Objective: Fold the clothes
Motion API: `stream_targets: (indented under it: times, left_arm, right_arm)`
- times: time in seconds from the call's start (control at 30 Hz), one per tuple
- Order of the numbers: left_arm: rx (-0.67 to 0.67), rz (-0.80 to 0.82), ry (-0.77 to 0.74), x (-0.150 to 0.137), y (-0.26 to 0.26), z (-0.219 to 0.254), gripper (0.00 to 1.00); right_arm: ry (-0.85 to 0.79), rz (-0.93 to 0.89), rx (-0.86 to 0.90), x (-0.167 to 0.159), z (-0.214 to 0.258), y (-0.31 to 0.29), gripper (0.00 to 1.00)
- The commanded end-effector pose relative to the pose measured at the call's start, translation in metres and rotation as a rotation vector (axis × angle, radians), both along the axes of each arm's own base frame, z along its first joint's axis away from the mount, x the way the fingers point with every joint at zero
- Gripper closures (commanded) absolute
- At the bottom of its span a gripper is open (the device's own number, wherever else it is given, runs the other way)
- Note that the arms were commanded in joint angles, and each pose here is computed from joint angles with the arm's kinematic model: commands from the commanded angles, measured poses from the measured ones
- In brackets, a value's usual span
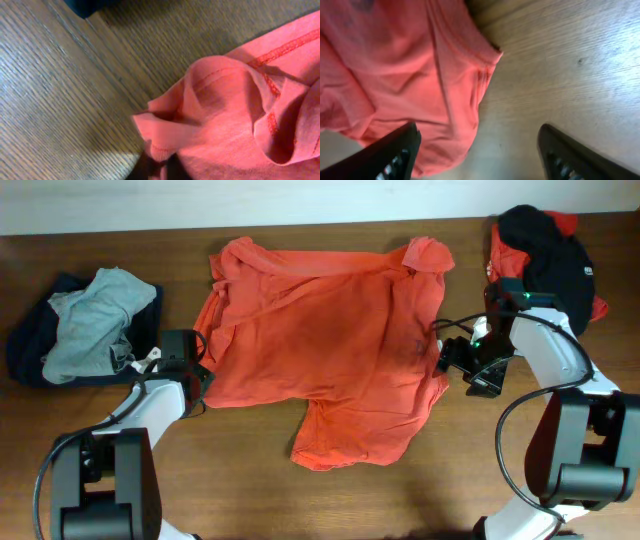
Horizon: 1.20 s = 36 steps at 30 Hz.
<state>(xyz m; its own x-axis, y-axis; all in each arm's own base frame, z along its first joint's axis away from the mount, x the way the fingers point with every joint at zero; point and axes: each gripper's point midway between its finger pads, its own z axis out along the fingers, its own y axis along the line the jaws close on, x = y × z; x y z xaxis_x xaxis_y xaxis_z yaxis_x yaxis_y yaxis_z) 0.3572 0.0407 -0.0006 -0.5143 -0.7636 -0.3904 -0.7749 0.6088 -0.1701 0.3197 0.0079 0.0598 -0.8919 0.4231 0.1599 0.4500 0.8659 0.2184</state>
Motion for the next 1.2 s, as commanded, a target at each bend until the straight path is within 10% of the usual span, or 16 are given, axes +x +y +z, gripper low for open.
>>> stream_targets:
  times: [0.0, 1.0, 1.1, 1.17]
  left_arm:
    - [-0.061, -0.034, 0.072, -0.015, -0.011, -0.021, 0.99]
    - [-0.071, -0.104, 0.048, -0.007, -0.017, -0.019, 0.99]
    - [-0.071, -0.104, 0.052, -0.008, -0.017, -0.019, 0.99]
    - [-0.071, -0.104, 0.055, -0.008, -0.017, -0.019, 0.99]
  right_arm:
    - [-0.009, -0.005, -0.039, -0.003, 0.005, -0.010, 0.23]
    - [0.000, 0.061, 0.139, -0.040, -0.052, 0.066, 0.29]
    - [-0.027, 0.059, 0.118, -0.035, -0.057, 0.069, 0.39]
    - [-0.030, 0.045, 0.065, -0.033, -0.060, 0.061, 0.64]
